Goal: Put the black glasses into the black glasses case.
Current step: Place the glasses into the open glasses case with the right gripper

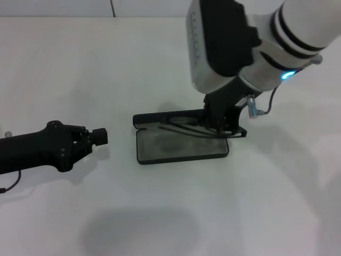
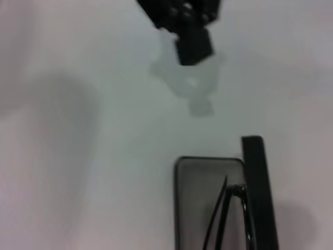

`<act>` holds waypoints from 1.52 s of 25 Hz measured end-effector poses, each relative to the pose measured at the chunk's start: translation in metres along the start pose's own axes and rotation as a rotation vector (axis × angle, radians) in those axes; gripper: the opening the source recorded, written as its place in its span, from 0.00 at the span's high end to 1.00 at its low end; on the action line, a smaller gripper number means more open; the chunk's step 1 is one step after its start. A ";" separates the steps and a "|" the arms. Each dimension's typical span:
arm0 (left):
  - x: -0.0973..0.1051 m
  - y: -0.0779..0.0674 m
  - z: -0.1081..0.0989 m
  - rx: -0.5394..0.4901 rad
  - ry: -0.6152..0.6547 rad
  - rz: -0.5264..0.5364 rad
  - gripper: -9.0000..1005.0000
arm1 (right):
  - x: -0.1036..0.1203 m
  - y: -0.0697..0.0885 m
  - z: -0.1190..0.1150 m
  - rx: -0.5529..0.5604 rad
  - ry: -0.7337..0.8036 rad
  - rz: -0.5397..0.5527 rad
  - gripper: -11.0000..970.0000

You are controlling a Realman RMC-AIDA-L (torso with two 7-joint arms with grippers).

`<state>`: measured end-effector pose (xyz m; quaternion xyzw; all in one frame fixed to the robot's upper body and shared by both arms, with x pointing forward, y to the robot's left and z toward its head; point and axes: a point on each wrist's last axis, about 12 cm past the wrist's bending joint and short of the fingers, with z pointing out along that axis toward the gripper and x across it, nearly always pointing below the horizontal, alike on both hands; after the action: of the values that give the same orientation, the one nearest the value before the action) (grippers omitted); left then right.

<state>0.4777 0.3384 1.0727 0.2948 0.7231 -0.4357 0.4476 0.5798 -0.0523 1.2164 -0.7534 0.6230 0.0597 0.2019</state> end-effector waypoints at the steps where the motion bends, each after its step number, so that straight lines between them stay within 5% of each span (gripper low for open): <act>1: 0.000 0.000 0.001 0.001 0.001 0.001 0.98 | -0.002 -0.002 0.002 0.005 0.014 0.007 0.92; 12: 0.005 0.002 0.000 -0.035 0.044 0.007 0.98 | -0.011 -0.006 0.011 -0.028 -0.043 0.054 0.92; 38: 0.011 0.003 0.008 -0.039 0.083 -0.005 0.98 | -0.024 0.012 0.036 -0.047 0.073 -0.126 0.92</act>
<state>0.4781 0.3331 1.0599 0.3022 0.7501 -0.4099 0.4219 0.5690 -0.0182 1.1888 -0.7973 0.5798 0.0339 0.1645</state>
